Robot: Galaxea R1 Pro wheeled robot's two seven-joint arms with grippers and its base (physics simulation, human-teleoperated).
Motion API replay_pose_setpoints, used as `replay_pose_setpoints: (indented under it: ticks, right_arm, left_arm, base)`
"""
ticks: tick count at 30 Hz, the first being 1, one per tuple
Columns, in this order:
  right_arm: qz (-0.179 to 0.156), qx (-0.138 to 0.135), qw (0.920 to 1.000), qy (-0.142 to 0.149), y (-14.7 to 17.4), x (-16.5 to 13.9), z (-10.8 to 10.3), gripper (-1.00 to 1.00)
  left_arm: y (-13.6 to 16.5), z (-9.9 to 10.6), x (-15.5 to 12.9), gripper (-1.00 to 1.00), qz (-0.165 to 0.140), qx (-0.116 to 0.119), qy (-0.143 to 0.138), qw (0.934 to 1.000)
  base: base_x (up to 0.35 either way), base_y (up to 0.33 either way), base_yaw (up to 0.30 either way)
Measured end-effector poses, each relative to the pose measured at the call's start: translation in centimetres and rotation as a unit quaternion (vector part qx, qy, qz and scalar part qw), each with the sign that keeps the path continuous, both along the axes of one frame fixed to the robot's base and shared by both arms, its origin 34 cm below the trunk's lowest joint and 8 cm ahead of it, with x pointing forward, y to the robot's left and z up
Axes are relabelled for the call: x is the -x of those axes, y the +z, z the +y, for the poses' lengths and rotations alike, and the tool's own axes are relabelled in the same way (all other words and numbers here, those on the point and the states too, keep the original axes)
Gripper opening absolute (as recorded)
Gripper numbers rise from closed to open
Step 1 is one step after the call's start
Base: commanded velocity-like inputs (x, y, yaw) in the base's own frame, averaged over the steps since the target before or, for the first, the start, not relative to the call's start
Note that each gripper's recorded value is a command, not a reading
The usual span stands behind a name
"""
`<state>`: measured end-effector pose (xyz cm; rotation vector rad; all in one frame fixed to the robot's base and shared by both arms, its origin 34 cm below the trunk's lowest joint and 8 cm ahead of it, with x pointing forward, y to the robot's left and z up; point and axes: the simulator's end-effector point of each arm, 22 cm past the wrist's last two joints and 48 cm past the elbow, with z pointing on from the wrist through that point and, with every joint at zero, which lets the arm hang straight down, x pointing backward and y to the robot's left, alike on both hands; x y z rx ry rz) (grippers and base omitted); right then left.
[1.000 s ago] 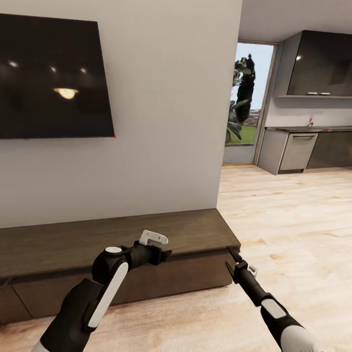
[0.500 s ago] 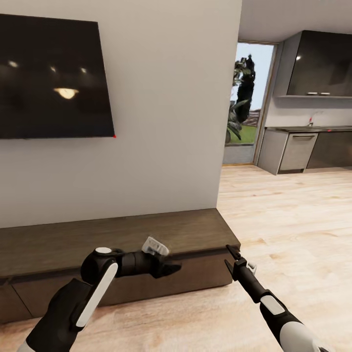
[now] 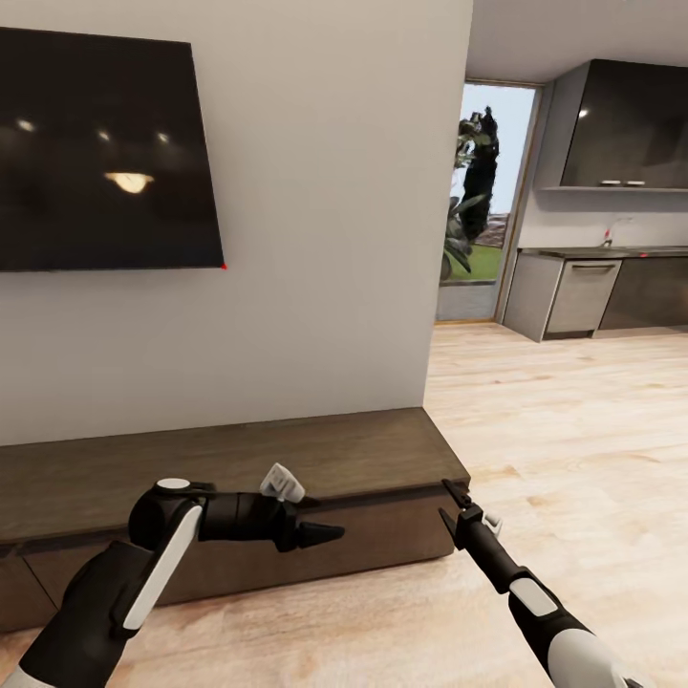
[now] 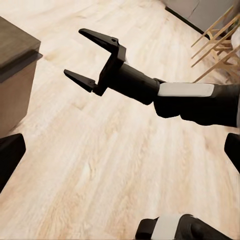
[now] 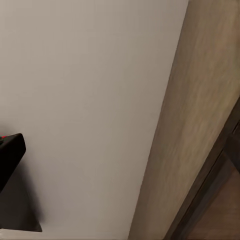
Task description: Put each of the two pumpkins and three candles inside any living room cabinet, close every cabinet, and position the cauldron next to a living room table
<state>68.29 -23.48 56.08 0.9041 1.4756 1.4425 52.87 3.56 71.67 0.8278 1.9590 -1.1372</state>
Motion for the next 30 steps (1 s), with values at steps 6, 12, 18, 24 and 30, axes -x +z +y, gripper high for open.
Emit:
replay_pose_setpoints:
  ticks: [6,12,18,24,30]
  right_arm:
    - [-0.006,-0.008,0.9999,-0.003,0.3,0.0,-0.2,1.0]
    - [-0.029,-0.018,0.9994,-0.003,1.4,0.2,-0.3,1.0]
    - [-0.034,-0.02,0.9992,-0.003,1.6,0.2,-0.4,1.0]
    - [-0.035,-0.021,0.9992,-0.004,0.8,0.4,-0.5,1.0]
    - [-0.036,-0.021,0.9991,-0.004,-0.5,0.7,-0.5,1.0]
  left_arm:
    - [0.1,-0.1,0.2,1.0,0.001,0.003,-0.005,1.0]
    - [0.2,0.0,0.2,1.0,0.001,0.005,-0.005,1.0]
    - [0.2,0.0,0.2,1.0,0.001,0.005,-0.005,1.0]
    - [-0.7,-0.1,0.4,1.0,0.001,0.005,-0.005,1.0]
    - [-2.0,-0.1,0.8,1.0,0.001,0.004,-0.005,1.0]
  base:
    - [0.0,0.0,0.0]
    - [0.0,0.0,0.0]
    - [0.0,0.0,0.0]
    - [0.0,0.0,0.0]
    - [0.0,0.0,0.0]
